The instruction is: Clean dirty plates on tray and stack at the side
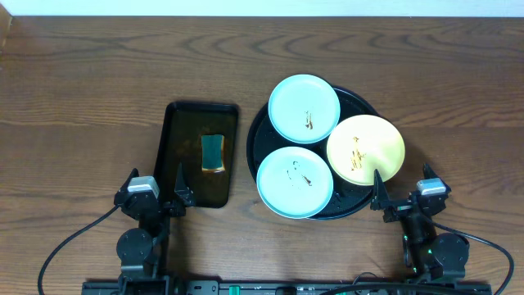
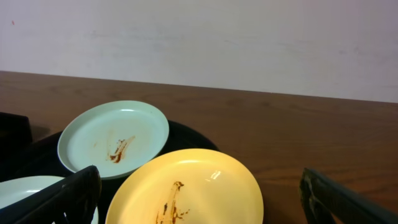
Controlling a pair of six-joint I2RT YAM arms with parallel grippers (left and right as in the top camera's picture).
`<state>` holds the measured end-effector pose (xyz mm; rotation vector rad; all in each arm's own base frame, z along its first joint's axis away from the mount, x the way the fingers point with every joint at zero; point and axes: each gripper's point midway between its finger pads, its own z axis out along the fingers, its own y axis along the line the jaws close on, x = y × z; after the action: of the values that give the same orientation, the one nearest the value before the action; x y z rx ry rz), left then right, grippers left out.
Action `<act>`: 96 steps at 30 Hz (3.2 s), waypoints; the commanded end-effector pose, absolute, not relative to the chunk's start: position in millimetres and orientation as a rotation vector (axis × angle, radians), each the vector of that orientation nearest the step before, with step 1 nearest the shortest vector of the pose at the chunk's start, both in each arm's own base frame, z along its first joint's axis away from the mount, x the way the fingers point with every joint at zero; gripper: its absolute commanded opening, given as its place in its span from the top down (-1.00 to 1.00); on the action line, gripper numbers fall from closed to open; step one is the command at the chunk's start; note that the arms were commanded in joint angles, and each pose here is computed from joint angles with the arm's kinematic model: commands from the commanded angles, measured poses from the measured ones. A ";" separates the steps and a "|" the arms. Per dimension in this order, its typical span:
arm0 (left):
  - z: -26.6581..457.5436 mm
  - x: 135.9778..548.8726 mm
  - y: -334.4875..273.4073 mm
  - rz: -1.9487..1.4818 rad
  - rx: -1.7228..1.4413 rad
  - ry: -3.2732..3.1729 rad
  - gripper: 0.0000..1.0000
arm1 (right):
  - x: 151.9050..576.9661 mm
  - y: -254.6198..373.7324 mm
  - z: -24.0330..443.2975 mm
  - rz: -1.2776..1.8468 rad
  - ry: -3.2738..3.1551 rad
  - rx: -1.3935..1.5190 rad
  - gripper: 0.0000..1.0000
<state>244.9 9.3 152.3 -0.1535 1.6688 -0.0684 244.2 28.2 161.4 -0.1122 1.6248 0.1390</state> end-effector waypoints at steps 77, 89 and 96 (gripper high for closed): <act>154.1 272.2 -8.6 -0.164 -0.178 2.444 -0.97 | 264.5 10.4 158.9 0.117 2.241 0.111 -0.99; 142.3 275.8 -30.4 -0.327 -0.154 2.606 -0.97 | 292.0 22.2 148.7 0.159 2.555 0.032 -0.99; 160.4 306.6 -39.6 -0.368 -0.093 2.467 -0.97 | 292.9 19.8 148.7 0.141 2.553 0.037 -0.99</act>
<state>294.5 -32.1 149.3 -0.1193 2.5152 -0.3287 289.1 16.6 141.2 0.0664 2.5713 0.1337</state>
